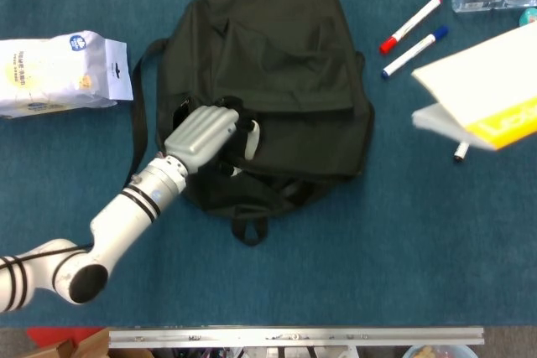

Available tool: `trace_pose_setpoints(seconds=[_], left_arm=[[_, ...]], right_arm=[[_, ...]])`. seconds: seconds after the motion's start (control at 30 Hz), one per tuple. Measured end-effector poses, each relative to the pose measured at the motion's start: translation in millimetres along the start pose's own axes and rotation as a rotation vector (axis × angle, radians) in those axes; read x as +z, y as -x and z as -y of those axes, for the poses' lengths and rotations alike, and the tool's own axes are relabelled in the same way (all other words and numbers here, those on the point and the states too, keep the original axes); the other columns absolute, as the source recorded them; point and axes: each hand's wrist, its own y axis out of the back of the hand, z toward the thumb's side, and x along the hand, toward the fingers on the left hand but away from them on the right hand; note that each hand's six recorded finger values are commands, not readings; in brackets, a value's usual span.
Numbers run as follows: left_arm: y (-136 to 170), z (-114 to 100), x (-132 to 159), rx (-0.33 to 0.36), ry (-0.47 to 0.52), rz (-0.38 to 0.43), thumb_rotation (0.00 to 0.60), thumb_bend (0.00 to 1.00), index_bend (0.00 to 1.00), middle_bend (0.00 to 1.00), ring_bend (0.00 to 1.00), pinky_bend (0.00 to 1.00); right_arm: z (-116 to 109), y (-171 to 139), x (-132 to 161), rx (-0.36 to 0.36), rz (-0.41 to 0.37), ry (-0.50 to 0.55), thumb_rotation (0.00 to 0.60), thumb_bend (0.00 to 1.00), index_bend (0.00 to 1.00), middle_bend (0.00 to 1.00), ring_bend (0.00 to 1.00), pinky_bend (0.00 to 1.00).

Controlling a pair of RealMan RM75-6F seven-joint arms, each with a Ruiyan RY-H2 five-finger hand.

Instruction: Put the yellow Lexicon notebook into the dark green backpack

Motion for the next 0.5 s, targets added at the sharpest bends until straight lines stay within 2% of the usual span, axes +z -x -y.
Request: trace_pose_setpoints(seconds=[0.23,0.5], left_arm=[[9,-28,3,0.007,0.254,-0.058,0.6,0.38,0.67,0.4,0.29,0.14],[14,-46,1,0.015,0.444,-0.115,0.6,0.38,0.65,0.4,0.29,0.15]], right_arm=[[-4,-7,29,0.006,-0.079,0.12,0.6,0.37,0.9,0.76,0.69,0.73],[-5,-15,57,0.031,-0.154,0.252,0.6,0.37,0.9,0.76,0.69,0.74]])
